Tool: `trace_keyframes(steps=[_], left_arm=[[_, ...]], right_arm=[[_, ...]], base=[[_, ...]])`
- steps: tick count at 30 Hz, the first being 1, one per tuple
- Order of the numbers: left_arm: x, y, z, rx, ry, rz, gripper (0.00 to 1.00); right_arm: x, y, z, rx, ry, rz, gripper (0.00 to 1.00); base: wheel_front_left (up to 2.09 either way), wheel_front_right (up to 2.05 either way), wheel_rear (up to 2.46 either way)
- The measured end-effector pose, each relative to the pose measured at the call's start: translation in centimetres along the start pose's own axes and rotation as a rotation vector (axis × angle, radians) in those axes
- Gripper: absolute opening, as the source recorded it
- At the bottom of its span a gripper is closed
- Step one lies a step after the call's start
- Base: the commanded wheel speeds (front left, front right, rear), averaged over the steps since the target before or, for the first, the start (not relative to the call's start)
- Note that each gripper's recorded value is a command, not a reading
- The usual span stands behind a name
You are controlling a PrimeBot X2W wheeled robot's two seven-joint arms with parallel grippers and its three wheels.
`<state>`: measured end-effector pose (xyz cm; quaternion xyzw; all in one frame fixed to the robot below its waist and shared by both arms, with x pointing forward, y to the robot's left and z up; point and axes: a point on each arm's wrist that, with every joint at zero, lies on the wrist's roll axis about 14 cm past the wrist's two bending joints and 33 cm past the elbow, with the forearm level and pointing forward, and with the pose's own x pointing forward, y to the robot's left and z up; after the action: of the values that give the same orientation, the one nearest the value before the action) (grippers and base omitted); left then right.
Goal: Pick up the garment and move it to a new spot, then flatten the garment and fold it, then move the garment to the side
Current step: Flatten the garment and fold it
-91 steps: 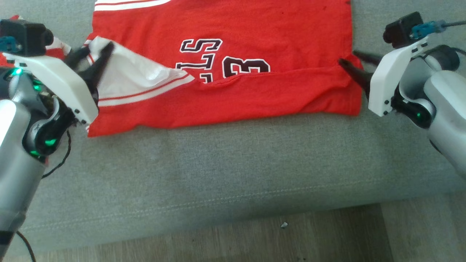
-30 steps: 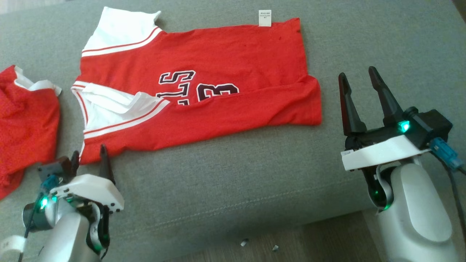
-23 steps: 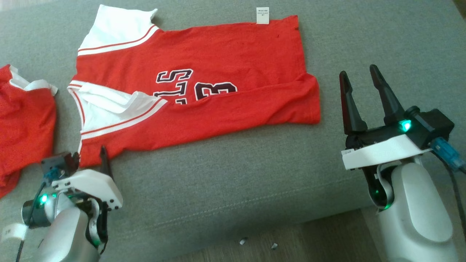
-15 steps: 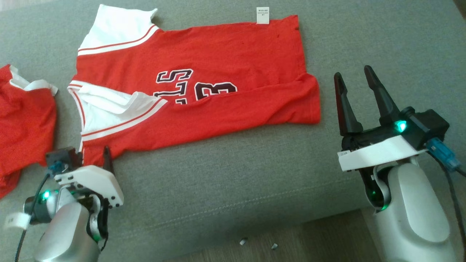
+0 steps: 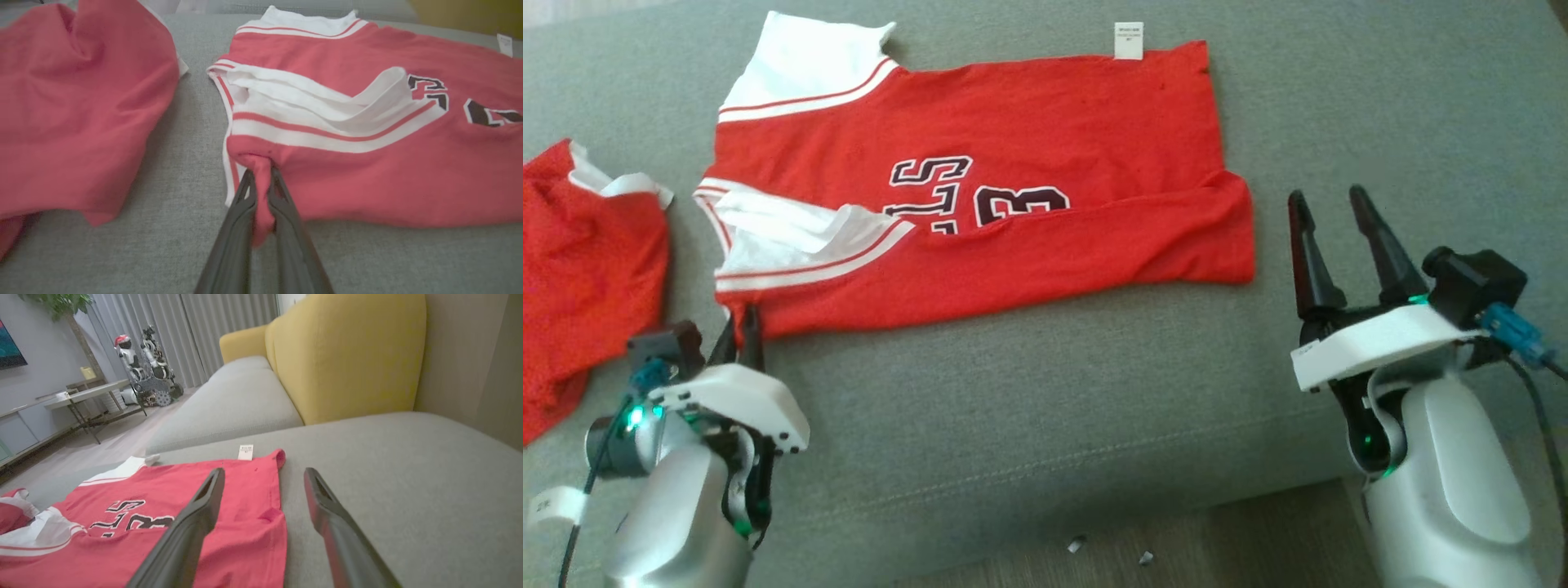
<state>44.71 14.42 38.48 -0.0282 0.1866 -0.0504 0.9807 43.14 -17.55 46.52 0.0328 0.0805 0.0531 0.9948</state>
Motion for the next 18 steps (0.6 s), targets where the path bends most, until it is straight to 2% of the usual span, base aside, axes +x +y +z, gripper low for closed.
trace_keyframes(steps=[4, 8, 18], left_arm=[[-0.4, 0.0, 1.8, -0.020, -0.078, -0.004, 0.00], [-1.0, -0.1, 3.1, -0.043, -0.134, 0.001, 0.00], [-1.6, -0.2, 4.6, -0.056, -0.181, -0.003, 0.00]], right_arm=[[0.0, -0.2, -3.3, 0.122, 0.127, -0.025, 1.00], [-0.1, -0.2, -6.4, 0.189, 0.237, -0.043, 1.00], [1.7, 0.1, -9.3, 0.209, 0.351, -0.049, 1.00]], base=[[0.00, 0.00, 0.00], [0.00, 0.00, 0.00], [0.00, 0.00, 0.00]])
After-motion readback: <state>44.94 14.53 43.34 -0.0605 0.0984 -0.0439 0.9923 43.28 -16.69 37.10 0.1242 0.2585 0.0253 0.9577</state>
